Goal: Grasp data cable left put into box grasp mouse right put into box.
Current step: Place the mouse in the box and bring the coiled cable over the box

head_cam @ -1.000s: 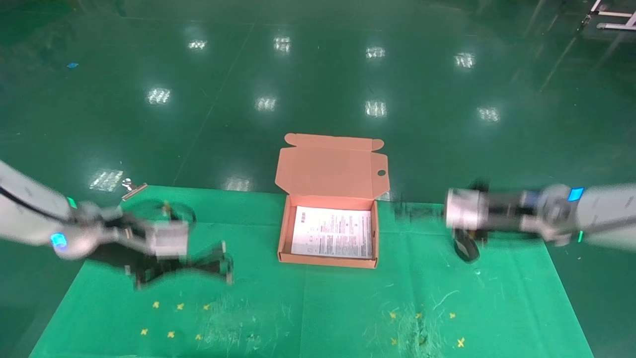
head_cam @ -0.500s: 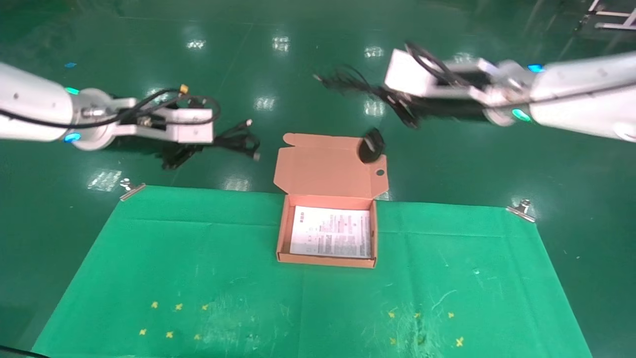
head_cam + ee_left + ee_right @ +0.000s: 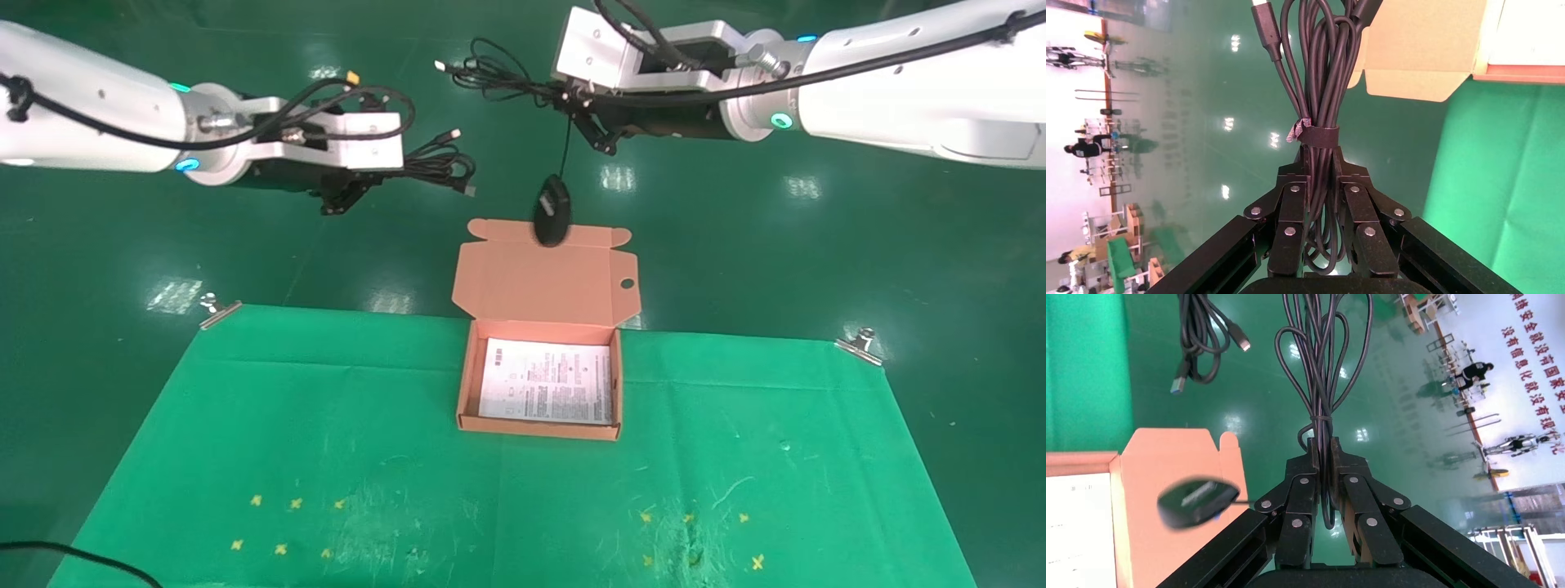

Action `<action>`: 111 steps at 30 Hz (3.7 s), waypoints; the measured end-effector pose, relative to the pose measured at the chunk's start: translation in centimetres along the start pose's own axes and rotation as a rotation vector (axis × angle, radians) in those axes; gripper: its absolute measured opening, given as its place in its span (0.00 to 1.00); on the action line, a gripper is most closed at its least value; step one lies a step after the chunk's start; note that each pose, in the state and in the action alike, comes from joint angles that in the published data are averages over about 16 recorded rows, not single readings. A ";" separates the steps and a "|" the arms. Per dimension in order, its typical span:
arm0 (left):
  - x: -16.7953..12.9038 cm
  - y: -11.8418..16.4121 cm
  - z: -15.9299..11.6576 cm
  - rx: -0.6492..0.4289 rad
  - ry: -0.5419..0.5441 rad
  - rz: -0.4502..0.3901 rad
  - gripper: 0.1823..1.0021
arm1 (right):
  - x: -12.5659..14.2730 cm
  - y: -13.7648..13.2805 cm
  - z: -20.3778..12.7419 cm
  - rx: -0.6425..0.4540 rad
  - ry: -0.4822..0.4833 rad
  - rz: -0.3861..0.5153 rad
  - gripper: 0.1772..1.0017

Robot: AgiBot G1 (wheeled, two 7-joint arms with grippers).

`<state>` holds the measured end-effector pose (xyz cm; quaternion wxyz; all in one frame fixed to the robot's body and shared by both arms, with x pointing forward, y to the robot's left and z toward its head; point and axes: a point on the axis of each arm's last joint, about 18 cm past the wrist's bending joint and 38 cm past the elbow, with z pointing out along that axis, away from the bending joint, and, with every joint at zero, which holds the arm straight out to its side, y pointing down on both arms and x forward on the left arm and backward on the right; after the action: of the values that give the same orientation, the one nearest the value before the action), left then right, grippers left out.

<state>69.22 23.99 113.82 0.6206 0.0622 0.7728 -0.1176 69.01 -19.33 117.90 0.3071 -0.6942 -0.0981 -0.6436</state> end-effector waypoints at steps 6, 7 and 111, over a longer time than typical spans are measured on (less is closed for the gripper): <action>0.4 0.6 0.0 -0.012 0.012 -0.002 0.07 | -0.6 -0.1 0.4 0.012 -0.006 -0.006 0.04; 0.6 0.8 -0.1 -0.016 0.017 -0.002 0.07 | -0.8 0.0 0.6 0.012 -0.009 -0.006 0.04; 16.9 -5.6 12.5 0.175 0.220 -0.002 0.07 | -9.1 16.6 -4.6 -0.396 -0.157 0.201 0.89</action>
<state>75.96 14.50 95.43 0.5242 0.1278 0.8229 -0.1780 72.62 -32.70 104.14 0.2188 -0.7950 0.0761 -0.5606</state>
